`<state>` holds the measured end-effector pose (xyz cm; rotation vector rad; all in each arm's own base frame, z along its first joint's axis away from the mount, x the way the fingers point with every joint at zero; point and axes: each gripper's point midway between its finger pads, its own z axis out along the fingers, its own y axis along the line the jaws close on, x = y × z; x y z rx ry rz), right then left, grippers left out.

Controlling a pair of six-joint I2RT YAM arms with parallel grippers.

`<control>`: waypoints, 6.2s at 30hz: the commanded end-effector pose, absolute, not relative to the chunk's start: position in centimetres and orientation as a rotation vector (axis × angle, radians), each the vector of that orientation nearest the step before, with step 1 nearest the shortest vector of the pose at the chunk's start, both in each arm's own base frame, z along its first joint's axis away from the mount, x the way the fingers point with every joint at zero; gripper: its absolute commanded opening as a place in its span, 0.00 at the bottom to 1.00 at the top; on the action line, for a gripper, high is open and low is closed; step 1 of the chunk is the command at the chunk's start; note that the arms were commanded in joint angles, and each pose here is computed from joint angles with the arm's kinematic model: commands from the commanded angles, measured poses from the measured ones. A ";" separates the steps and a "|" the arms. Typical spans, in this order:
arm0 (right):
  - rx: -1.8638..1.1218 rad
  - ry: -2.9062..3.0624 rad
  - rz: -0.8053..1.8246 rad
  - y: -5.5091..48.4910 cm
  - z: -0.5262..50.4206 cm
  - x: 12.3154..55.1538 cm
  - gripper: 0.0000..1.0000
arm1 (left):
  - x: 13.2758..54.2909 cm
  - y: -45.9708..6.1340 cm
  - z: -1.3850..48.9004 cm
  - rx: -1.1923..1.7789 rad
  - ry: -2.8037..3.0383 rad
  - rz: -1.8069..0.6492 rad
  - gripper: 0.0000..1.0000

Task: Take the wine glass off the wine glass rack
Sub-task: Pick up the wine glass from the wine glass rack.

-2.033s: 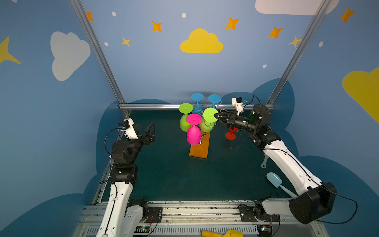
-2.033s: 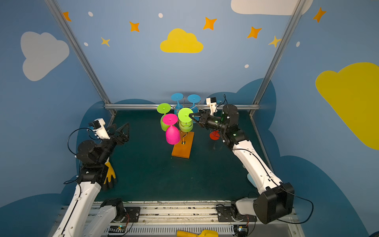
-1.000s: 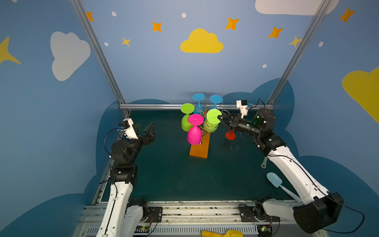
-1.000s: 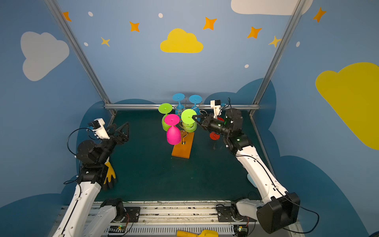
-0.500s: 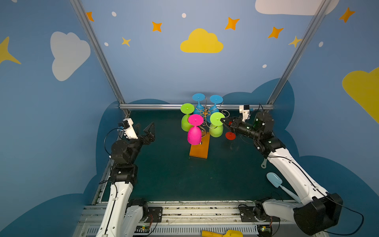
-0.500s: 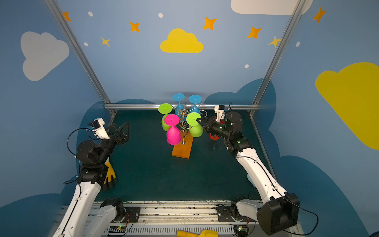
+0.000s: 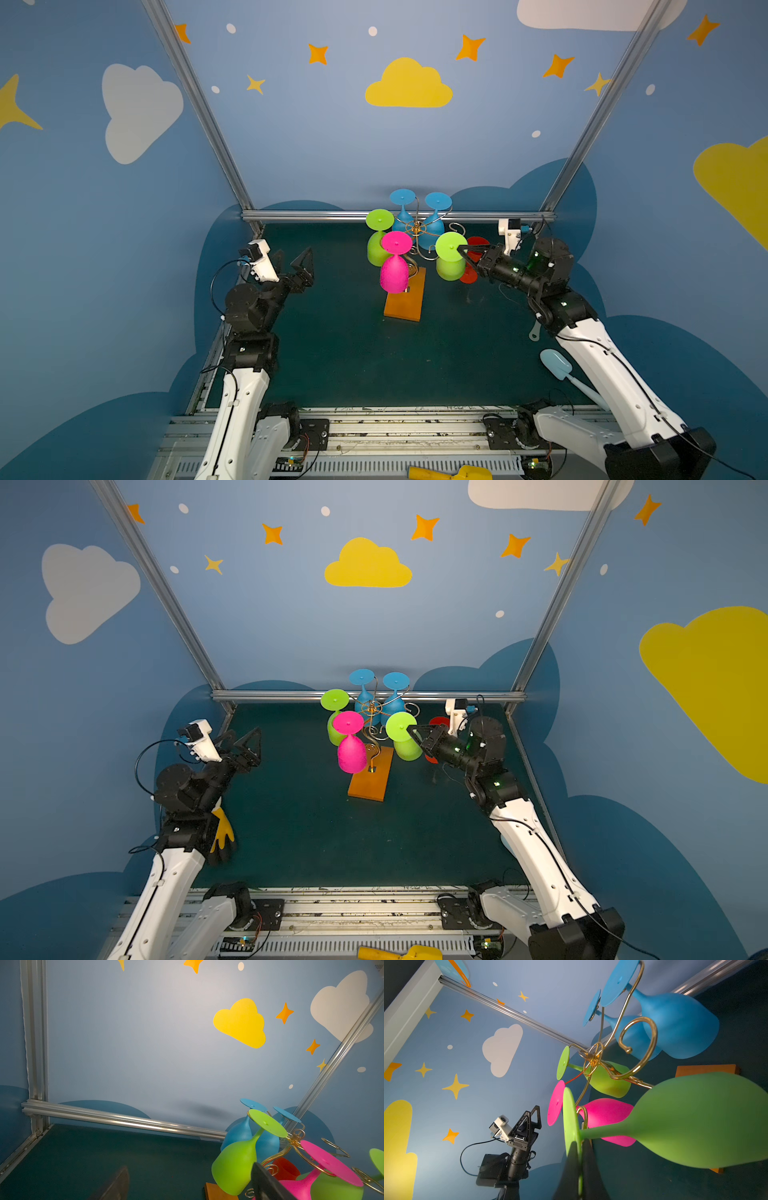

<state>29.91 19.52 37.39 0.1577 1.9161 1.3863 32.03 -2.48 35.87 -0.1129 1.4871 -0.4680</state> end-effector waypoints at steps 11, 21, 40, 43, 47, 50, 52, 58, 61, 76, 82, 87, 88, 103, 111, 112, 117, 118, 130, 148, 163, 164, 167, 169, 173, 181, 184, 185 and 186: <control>0.109 1.864 1.015 13.8 39.1 26.6 0.00 | 29.9 -4.7 39.6 -0.012 1.417 -0.591 0.87; -0.107 1.704 0.904 13.6 45.3 25.1 0.00 | 26.8 -10.7 46.6 0.267 1.372 -0.946 0.82; -0.504 1.506 1.015 19.2 51.3 22.3 0.00 | 26.2 -26.0 48.7 0.771 1.383 -1.376 0.75; -0.531 1.496 1.040 20.1 51.4 22.4 0.00 | 26.2 -27.6 48.5 0.813 1.386 -1.402 0.75; -0.570 1.485 1.072 21.4 51.7 22.3 0.00 | 26.5 -29.0 48.4 0.845 1.378 -1.419 0.74; -0.595 1.480 1.083 22.3 51.8 22.3 0.00 | 26.9 -29.8 48.4 0.855 1.374 -1.431 0.74; -0.613 1.476 1.088 22.8 51.9 22.3 0.00 | 27.0 -30.4 48.5 0.864 1.369 -1.441 0.73; -0.650 1.476 1.111 24.6 51.8 22.4 0.00 | 27.5 -31.6 48.7 0.889 1.355 -1.463 0.70; -0.666 1.481 1.117 25.4 51.5 22.6 0.00 | 27.6 -32.0 48.6 0.897 1.354 -1.476 0.65; -0.692 1.539 1.094 27.3 50.2 23.7 0.00 | 27.8 -32.2 48.5 0.899 1.360 -1.480 0.27; -0.673 1.563 1.071 27.1 49.8 24.1 0.00 | 28.0 -31.7 48.8 0.871 1.374 -1.488 0.12; -0.660 1.562 1.020 26.2 50.2 24.1 0.00 | 28.3 -30.4 49.8 0.813 1.375 -1.536 0.03; -0.658 1.557 1.006 26.0 50.3 24.0 0.06 | 28.4 -30.1 49.9 0.802 1.376 -1.551 0.03; -0.712 1.428 0.596 22.1 49.4 25.4 0.79 | 27.6 -27.2 52.4 0.756 1.402 -1.737 0.03; -0.915 1.224 0.445 23.8 49.9 25.6 0.84 | 26.6 -27.1 53.1 0.775 1.421 -1.805 0.03; -0.931 1.191 0.430 24.1 49.9 25.7 0.84 | 26.6 -27.1 53.1 0.773 1.423 -1.810 0.03; -1.051 1.090 0.436 26.0 49.3 25.7 0.87 | 26.8 -27.2 53.1 0.759 1.435 -1.836 0.03; -1.063 1.083 0.442 26.4 49.2 25.9 0.87 | 26.8 -27.2 53.1 0.758 1.436 -1.844 0.03; -1.084 1.054 0.447 28.6 49.5 30.1 0.87 | 27.0 -27.3 53.1 0.739 1.447 -1.862 0.03; -1.152 1.109 0.537 31.5 47.2 33.3 0.87 | 27.3 -27.5 53.1 0.718 1.444 -1.884 0.03; -1.154 1.160 0.507 31.6 45.9 34.0 0.89 | 26.8 -27.2 54.0 0.720 1.416 -1.895 0.03; -1.152 1.163 0.504 31.6 45.9 34.1 0.89 | 26.7 -27.2 54.1 0.721 1.414 -1.895 0.03; -1.153 1.167 0.493 31.7 45.6 34.4 0.89 | 26.5 -27.1 54.3 0.723 1.410 -1.897 0.03; -1.150 1.172 0.487 31.7 45.6 34.6 0.89 | 26.4 -27.1 54.4 0.723 1.408 -1.898 0.03; -1.140 1.176 0.472 31.7 45.6 34.9 0.89 | 26.4 -27.0 54.6 0.717 1.403 -1.908 0.03; -1.130 1.186 0.438 32.1 45.5 35.9 0.89 | 26.0 -27.1 54.8 0.715 1.397 -1.922 0.03; -1.129 1.190 0.421 32.3 45.4 36.1 0.89 | 25.9 -27.1 54.9 0.714 1.399 -1.924 0.04; -1.129 1.191 0.418 32.4 45.3 36.1 0.88 | 26.0 -27.1 54.8 0.714 1.399 -1.923 0.04; -1.131 1.191 0.417 32.4 45.3 36.1 0.87 | 26.0 -27.1 54.8 0.713 1.400 -1.924 0.04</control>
